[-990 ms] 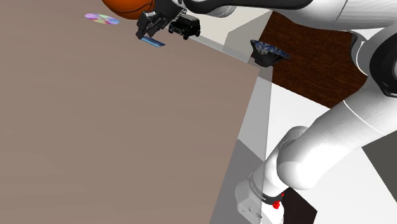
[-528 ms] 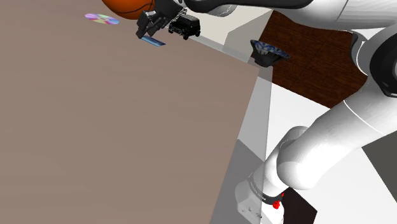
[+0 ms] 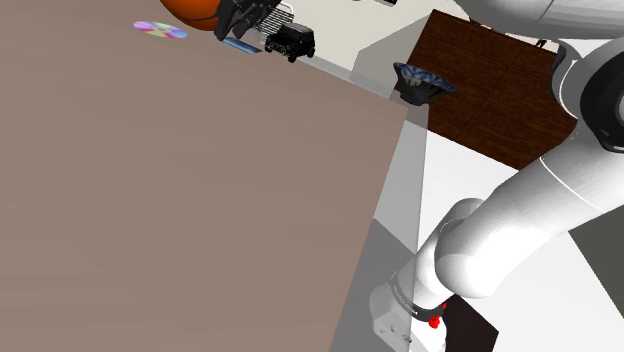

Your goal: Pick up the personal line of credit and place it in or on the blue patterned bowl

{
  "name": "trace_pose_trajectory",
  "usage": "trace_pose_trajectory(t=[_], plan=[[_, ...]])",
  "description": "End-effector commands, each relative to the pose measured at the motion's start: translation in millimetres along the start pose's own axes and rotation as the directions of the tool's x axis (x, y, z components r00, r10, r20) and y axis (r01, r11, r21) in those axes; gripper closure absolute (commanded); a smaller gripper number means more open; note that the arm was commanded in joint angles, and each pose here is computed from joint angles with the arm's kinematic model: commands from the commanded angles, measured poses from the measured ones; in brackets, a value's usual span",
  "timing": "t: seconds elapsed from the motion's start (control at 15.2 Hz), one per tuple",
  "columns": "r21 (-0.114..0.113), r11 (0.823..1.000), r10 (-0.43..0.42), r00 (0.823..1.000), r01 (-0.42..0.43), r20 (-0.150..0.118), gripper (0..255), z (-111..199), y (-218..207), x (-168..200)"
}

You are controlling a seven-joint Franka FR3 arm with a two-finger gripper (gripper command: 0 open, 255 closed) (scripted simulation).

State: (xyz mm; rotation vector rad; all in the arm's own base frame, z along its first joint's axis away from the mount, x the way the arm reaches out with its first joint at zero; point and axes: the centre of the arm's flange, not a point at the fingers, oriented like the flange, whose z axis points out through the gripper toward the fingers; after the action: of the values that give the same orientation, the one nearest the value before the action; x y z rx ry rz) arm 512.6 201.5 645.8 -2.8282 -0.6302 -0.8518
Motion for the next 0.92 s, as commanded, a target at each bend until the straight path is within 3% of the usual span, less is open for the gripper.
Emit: trace_pose_trajectory(t=[0.0, 0.86], plan=[[0.0, 1.0, 0.0, 1.0, 0.0, 0.0, 255, -8, 1, 6], [0.0, 1.0, 0.0, 1.0, 0.0, 0.0, 255, -66, 2, 44]])
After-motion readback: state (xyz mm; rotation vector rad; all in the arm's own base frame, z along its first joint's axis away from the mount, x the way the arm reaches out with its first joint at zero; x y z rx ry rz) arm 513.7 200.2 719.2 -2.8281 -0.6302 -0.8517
